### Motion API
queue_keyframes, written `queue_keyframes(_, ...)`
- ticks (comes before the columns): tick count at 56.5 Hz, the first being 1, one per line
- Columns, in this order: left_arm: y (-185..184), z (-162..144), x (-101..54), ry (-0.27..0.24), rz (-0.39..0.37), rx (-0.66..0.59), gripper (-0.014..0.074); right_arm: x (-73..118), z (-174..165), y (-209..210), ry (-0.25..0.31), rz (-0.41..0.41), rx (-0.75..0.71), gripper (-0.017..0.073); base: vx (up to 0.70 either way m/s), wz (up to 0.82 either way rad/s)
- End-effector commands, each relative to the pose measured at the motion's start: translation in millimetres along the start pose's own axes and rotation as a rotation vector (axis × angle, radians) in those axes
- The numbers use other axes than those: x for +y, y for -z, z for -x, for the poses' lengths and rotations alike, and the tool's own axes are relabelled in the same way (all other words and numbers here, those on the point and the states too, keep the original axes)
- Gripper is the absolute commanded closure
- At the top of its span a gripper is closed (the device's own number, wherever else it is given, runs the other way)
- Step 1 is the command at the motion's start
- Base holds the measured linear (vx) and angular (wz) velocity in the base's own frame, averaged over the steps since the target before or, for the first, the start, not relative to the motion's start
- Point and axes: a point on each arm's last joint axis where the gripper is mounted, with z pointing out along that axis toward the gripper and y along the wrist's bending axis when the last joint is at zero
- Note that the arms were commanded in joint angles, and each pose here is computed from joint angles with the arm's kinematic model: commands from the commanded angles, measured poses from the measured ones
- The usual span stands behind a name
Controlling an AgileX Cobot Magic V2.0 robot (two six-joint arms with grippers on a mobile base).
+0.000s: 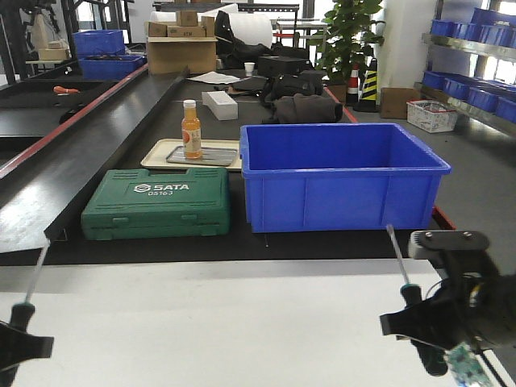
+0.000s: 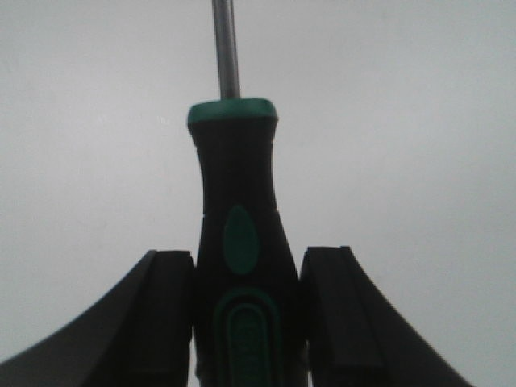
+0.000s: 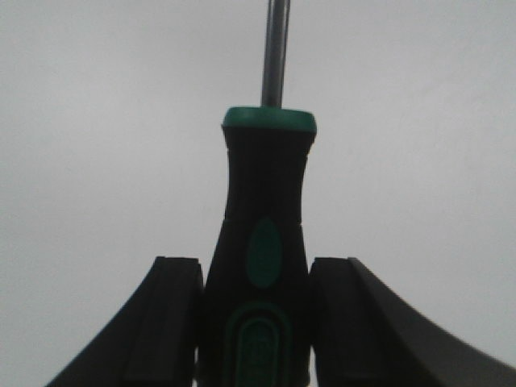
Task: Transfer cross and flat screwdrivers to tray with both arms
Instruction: 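Lift both screwdrivers upright off the table with both grippers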
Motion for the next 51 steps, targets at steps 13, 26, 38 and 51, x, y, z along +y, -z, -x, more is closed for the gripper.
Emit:
queue_keyframes(13,139.3,1.8,-9.3,-0.026,-0.089,-0.499,0.0596,-0.8,-32.5,136.4,0.019,0.042,-0.549,0.0567,0.0,0.0)
queue_keyframes(26,190.6,-25.3,-5.6,-0.027,-0.111,-0.666,0.0594,-3.6,-62.0,197.6,0.051,0.034,-0.745,0.0567,0.0,0.0)
queue_keyframes(38,199.0,-59.5,-0.7,-0.03,-0.115,-0.71,0.0594,-3.9,-65.6,199.5,0.05,0.033,-0.729,0.0567,0.0,0.0)
queue_keyframes(51,201.0,-60.5,-0.5,-0.031,-0.115,-0.72,0.0594,-2.6,-63.6,201.8,0.02,0.06,-0.762,0.0567,0.0,0.0)
